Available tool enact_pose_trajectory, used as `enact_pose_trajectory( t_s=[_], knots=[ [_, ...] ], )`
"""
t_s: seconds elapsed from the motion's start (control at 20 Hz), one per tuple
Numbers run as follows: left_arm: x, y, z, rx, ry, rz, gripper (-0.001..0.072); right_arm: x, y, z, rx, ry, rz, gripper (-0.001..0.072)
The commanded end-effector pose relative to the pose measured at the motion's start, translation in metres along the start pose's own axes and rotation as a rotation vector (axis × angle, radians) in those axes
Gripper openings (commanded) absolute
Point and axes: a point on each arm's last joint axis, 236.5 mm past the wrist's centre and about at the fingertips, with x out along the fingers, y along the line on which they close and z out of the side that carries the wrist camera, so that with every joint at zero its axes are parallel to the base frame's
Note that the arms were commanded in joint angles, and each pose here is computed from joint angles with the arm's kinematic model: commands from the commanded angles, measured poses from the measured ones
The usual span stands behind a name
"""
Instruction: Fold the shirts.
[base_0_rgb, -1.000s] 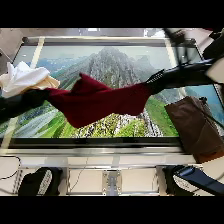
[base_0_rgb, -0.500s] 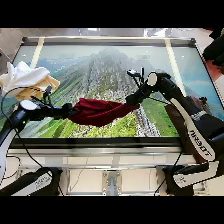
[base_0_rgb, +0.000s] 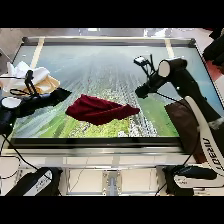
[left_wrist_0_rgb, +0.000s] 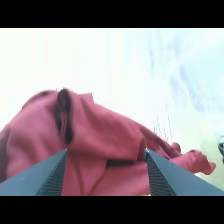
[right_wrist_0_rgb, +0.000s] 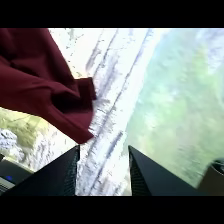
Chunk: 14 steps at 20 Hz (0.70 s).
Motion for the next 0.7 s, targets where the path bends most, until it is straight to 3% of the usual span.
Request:
enact_pose_trajectory(
  t_s=[0.0,0.2,0.5,0.55,0.65],
  knots=[
    [0.004,0.000,0.000,0.127,0.000,0.042,0.0566,-0.051,-0.015,-0.003,0.021,-0.079,-0.081,0.0350],
    [0.055,0.004,-0.033,0.247,0.140,0.079,0.0565,-0.054,-0.013,-0.003,0.045,-0.087,-0.074,0.0350],
    [0.125,0.001,-0.030,0.224,0.249,0.048,0.0518,-0.051,-0.007,-0.006,0.066,-0.067,-0.048,0.0350],
    [0.129,0.005,-0.031,0.245,0.272,0.058,0.0484,-0.051,-0.007,-0.009,0.065,-0.056,-0.046,0.0350],
    [0.127,0.027,-0.034,0.286,0.328,0.140,0.0484,-0.051,-0.006,-0.011,0.066,-0.047,-0.044,0.0350]
  ],
)
